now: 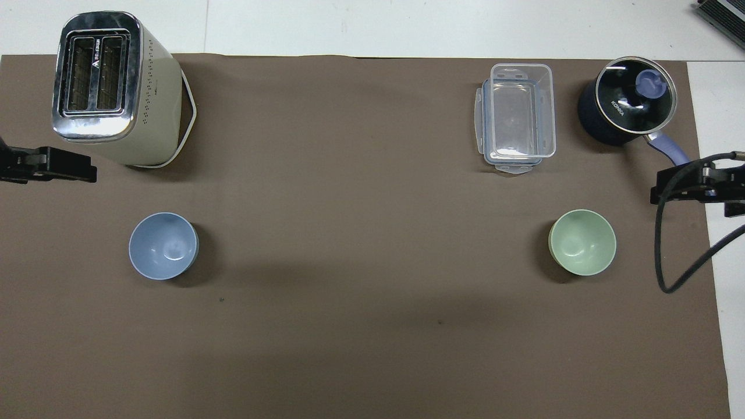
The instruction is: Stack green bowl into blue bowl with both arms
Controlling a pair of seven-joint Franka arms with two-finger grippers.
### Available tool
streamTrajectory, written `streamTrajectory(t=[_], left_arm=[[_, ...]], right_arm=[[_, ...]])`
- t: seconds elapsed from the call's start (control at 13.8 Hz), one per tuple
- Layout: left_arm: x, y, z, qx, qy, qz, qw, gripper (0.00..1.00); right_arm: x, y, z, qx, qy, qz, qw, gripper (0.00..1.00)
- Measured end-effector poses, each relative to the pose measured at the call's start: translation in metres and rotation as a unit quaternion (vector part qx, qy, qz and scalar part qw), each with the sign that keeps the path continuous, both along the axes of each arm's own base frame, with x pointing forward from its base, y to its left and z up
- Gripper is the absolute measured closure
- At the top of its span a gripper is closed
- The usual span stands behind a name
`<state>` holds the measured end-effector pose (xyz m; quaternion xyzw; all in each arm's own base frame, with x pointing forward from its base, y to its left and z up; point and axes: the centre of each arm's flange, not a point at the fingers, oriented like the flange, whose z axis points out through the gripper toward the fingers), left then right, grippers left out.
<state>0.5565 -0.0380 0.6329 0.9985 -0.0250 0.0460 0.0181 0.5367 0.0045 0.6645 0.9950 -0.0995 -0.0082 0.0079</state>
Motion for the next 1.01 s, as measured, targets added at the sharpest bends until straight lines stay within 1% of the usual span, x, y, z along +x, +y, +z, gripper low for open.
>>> streamTrajectory(t=[0.8, 1.01], left_arm=[[0.000, 0.000, 0.000, 0.000, 0.000, 0.000, 1.000, 0.00], [-0.002, -0.018, 0.000, -0.002, 0.000, -0.021, 1.000, 0.00]], right_arm=[[0.000, 0.000, 0.000, 0.000, 0.000, 0.000, 1.000, 0.00], [0.000, 0.000, 0.000, 0.000, 0.000, 0.000, 1.000, 0.00]])
